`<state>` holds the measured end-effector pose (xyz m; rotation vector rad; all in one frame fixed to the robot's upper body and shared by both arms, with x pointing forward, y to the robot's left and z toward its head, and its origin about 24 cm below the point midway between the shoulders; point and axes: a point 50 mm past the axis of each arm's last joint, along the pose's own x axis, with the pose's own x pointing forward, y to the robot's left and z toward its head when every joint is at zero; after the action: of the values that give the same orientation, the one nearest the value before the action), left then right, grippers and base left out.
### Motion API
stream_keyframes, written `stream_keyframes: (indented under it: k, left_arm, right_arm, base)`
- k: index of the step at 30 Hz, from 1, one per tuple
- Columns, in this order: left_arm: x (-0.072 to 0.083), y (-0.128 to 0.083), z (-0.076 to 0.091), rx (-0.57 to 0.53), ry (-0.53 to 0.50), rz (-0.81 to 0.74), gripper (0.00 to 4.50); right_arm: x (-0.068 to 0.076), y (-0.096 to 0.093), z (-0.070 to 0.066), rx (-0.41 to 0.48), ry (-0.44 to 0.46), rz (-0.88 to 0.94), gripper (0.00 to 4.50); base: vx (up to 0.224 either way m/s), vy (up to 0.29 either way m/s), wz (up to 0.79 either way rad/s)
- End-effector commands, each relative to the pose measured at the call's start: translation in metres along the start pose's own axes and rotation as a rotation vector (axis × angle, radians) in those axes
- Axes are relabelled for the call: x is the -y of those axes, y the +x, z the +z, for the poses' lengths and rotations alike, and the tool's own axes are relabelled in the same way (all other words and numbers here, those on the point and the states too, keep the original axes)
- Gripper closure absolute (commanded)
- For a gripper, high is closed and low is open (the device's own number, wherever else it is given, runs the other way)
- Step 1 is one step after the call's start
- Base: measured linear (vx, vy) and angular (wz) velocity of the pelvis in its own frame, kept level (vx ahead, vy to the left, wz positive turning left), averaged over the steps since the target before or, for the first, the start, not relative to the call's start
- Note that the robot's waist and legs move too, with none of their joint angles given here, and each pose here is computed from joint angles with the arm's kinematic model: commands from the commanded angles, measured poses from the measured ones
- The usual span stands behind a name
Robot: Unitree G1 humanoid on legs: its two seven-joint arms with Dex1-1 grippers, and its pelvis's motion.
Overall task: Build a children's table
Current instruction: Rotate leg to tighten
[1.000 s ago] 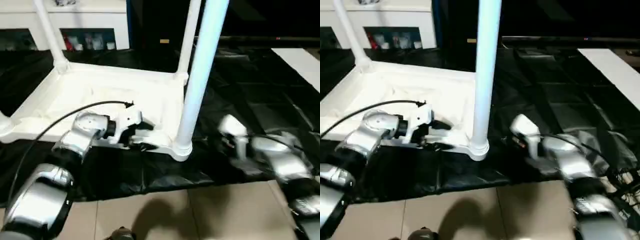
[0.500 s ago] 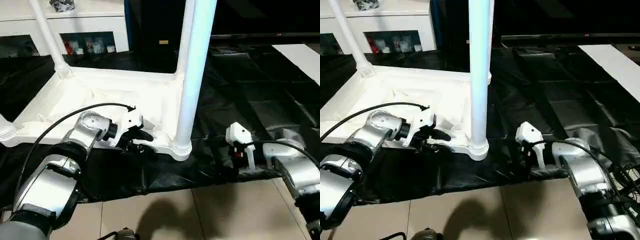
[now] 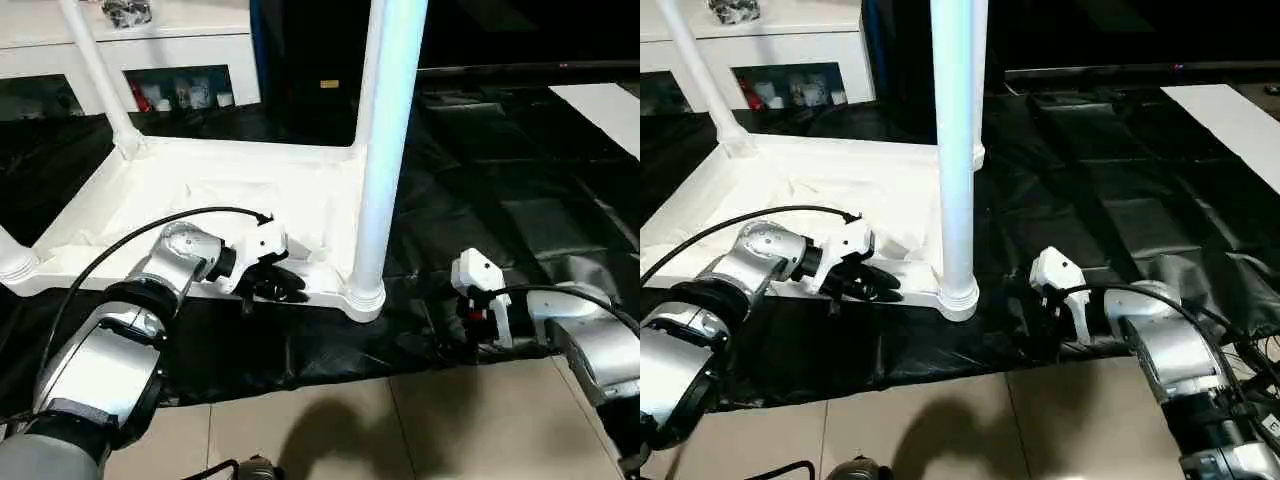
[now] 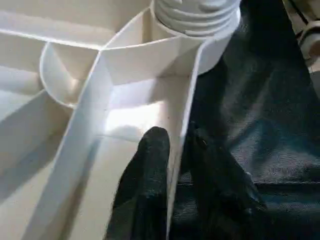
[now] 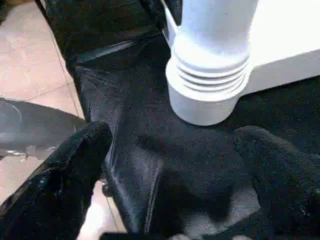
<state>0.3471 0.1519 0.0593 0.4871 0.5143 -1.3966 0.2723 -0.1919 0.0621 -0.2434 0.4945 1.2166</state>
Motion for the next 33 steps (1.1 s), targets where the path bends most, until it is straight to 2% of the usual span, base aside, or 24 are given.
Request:
stream_keyframes:
  k: [1, 2, 9, 12, 13, 16, 20, 25, 27, 32, 33]
  left_arm:
    - [-0.004, -0.004, 0.004, -0.019, 0.018, 0.008, 4.07]
    - [-0.003, -0.004, 0.003, -0.021, 0.016, 0.007, 4.24]
    - [-0.002, -0.004, -0.001, -0.037, 0.002, 0.001, 4.48]
    - [-0.002, -0.005, -0.003, 0.011, -0.063, 0.021, 4.48]
    - [-0.002, -0.005, -0.005, 0.048, -0.121, 0.031, 4.48]
    - [0.001, -0.001, -0.010, 0.073, -0.163, 0.057, 4.48]
    - [0.006, 0.008, -0.014, 0.097, -0.165, 0.089, 4.48]
    - [0.017, 0.013, -0.022, 0.039, -0.121, 0.065, 4.48]
    - [0.021, 0.012, -0.024, 0.039, -0.105, 0.063, 4.48]
    - [0.023, 0.010, -0.023, 0.049, -0.100, 0.066, 4.48]
    - [0.023, 0.008, -0.022, 0.050, -0.100, 0.068, 4.50]
  right_arm:
    - [-0.001, -0.003, 0.006, 0.001, -0.023, -0.005, 0.00]
    - [-0.001, -0.003, 0.006, 0.001, -0.023, -0.005, 0.00]
    - [-0.002, -0.003, 0.006, 0.002, -0.024, -0.006, 0.00]
    - [0.000, -0.001, 0.010, 0.026, -0.037, -0.022, 0.00]
    - [0.004, 0.004, 0.014, 0.054, -0.049, -0.056, 0.00]
    - [0.012, 0.014, 0.018, 0.080, -0.059, -0.134, 0.00]
    - [0.019, 0.028, 0.019, 0.081, -0.057, -0.207, 0.00]
    - [0.031, 0.044, 0.028, 0.113, -0.069, -0.300, 0.00]
    - [0.032, 0.053, 0.033, 0.130, -0.071, -0.276, 0.00]
    - [0.031, 0.062, 0.035, 0.130, -0.094, -0.217, 0.00]
    - [0.032, 0.065, 0.036, 0.131, -0.103, -0.207, 0.28]
  base:
    - [0.000, 0.000, 0.00]
    - [0.000, 0.000, 0.00]
    - [0.000, 0.000, 0.00]
    - [0.000, 0.000, 0.00]
    - [0.000, 0.000, 0.00]
    - [0.000, 0.000, 0.00]
    - [0.000, 0.000, 0.00]
    - [0.000, 0.000, 0.00]
    - [0.000, 0.000, 0.00]
    - [0.000, 0.000, 0.00]
    - [0.000, 0.000, 0.00]
